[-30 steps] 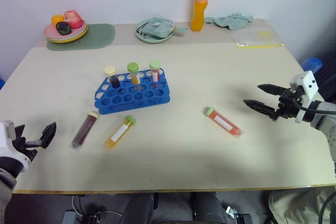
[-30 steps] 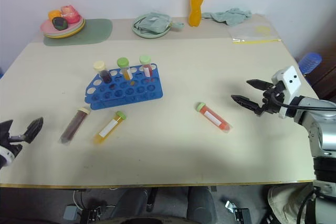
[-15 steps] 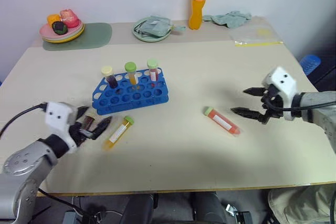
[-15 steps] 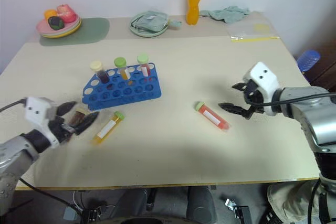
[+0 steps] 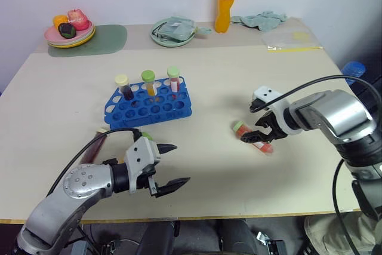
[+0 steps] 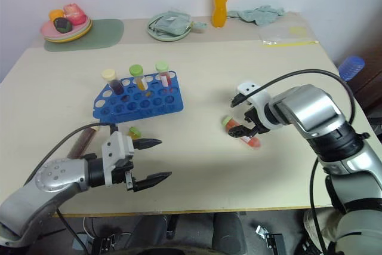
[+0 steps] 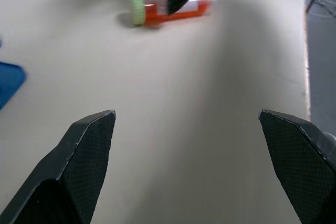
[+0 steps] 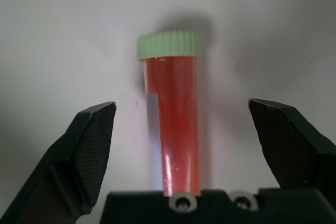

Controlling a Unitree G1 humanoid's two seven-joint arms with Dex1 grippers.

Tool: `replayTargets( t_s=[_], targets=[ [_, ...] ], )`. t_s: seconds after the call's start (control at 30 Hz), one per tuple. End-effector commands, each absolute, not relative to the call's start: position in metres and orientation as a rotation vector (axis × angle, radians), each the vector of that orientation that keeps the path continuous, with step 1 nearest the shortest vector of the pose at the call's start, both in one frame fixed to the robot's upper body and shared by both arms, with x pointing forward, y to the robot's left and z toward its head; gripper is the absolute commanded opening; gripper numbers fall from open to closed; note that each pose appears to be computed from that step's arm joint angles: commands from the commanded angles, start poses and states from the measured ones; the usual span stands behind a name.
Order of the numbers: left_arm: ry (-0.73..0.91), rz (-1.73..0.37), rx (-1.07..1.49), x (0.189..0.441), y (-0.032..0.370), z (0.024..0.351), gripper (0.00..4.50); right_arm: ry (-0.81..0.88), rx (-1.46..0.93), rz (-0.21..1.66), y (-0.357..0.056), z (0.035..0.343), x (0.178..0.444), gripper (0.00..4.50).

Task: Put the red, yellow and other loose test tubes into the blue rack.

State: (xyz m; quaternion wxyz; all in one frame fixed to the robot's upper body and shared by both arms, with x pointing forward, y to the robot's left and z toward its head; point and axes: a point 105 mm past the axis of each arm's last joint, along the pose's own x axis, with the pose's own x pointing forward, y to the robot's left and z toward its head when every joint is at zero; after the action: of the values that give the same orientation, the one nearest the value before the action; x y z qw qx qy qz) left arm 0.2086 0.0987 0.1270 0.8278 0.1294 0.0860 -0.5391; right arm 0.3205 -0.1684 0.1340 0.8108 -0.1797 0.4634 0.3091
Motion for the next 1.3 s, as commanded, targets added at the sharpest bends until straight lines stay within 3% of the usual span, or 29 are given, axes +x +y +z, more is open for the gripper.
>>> replayTargets(
  t_s=[0.03,0.17,0.2,0.3,0.4,0.47,0.57,0.67,0.8,1.0,1.3],
  targets=[
    [0.147,-1.151,0.275,0.204,0.095,0.129,4.50,0.987,-0.402,0.622,-0.168,0.141,0.327,3.07],
    [0.157,-1.119,0.271,0.204,0.103,0.119,4.50,0.979,-0.424,0.663,-0.159,0.146,0.324,0.99],
    [0.157,-1.101,0.259,0.205,0.107,0.118,4.50,0.900,-0.450,0.711,-0.153,0.154,0.326,0.73],
    [0.164,-1.046,0.243,0.208,0.118,0.112,4.50,0.655,-0.534,0.838,-0.135,0.177,0.328,0.73],
    [0.134,-0.893,0.187,0.222,0.140,0.111,4.50,0.183,-0.503,1.033,-0.097,0.214,0.318,0.73],
    [0.100,-0.788,0.144,0.231,0.154,0.113,4.50,-0.017,-0.414,1.082,-0.082,0.229,0.309,0.73],
    [0.041,-0.595,0.094,0.252,0.182,0.116,4.50,-0.191,-0.134,1.002,-0.060,0.232,0.317,0.73],
    [0.002,-0.504,0.075,0.264,0.197,0.118,4.50,-0.324,-0.095,0.904,-0.038,0.221,0.330,0.73],
    [-0.028,-0.497,0.069,0.271,0.200,0.121,4.50,-0.439,-0.050,0.851,-0.004,0.212,0.339,0.73],
    [-0.091,-0.486,0.083,0.279,0.198,0.133,4.50,-0.440,0.031,0.791,0.024,0.193,0.354,0.73],
    [-0.087,-0.555,0.111,0.274,0.174,0.137,4.50,-0.413,0.054,0.725,0.028,0.182,0.373,0.73]
  ],
)
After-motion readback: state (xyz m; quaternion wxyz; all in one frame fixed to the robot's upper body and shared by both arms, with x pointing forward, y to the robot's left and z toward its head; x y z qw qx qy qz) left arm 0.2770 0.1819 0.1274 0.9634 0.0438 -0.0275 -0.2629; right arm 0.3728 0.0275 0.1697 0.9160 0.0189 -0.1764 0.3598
